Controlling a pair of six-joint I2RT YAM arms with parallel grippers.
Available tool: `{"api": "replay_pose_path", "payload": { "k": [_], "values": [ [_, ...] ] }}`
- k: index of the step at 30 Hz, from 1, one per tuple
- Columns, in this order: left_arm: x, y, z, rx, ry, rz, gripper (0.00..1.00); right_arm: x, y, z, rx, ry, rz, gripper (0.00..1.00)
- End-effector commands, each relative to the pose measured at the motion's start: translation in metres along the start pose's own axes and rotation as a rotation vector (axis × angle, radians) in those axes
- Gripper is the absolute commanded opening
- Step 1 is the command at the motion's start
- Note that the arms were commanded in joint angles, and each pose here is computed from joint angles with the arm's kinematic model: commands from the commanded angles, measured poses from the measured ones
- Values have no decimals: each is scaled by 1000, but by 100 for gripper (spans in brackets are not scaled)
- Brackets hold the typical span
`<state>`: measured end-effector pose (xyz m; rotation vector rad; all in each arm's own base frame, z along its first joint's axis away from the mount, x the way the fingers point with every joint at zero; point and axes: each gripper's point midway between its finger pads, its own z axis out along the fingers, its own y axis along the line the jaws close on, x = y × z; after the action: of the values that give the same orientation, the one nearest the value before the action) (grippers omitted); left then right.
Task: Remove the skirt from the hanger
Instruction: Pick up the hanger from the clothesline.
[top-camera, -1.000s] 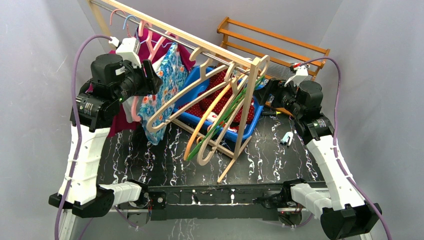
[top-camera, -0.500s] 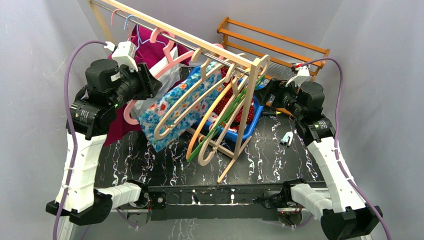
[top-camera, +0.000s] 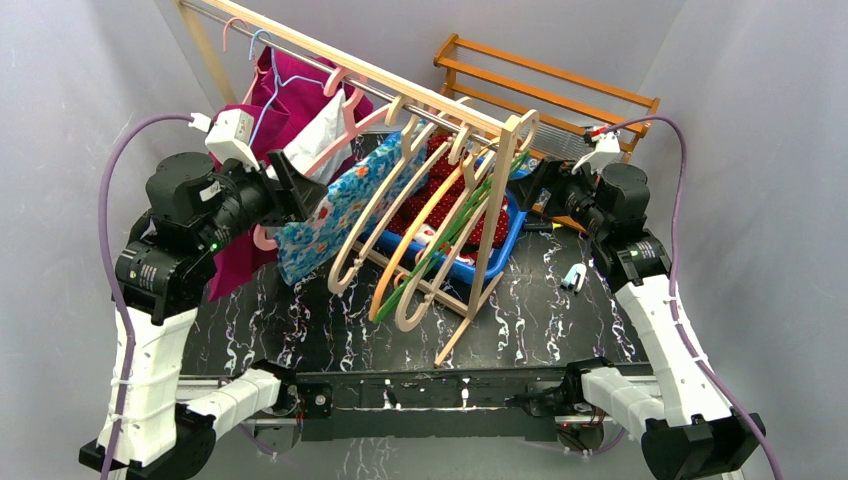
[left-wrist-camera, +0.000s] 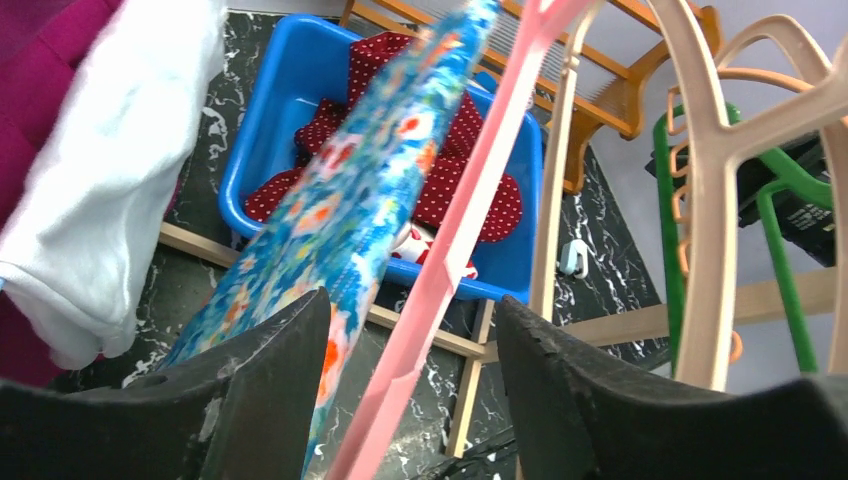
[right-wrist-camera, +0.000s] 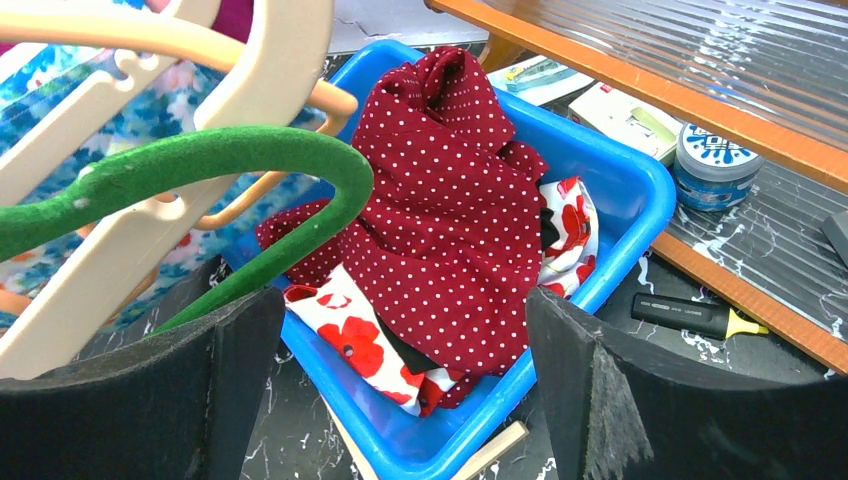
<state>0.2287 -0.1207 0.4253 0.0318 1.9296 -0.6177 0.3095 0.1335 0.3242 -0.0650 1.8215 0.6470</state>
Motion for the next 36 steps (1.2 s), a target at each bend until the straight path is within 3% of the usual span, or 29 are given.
{"api": "replay_pose_path", "payload": {
  "k": [1, 6, 9, 13, 22, 27, 36],
  "values": [
    [0, -16, -1, 84, 1, -24, 54, -19, 10, -9, -24, -68, -13, 98],
    [2, -21, -3, 118, 7, -13, 37, -17, 9, -9, -20, -63, -12, 98],
    [4, -21, -3, 119, 18, -4, 20, -16, 8, -9, -19, -66, -9, 98],
    [8, -21, -9, 125, 28, 3, 19, -17, 9, -10, -21, -70, -9, 98],
    [20, -21, 1, 145, 62, -9, 27, -18, 11, -9, -30, -67, -10, 98],
    [15, -24, -1, 155, 45, -6, 6, -17, 11, -8, -31, -66, -6, 98],
    [-26, -47, -14, 210, -39, -5, 0, -23, 13, -9, -34, -74, -14, 99]
  ]
}}
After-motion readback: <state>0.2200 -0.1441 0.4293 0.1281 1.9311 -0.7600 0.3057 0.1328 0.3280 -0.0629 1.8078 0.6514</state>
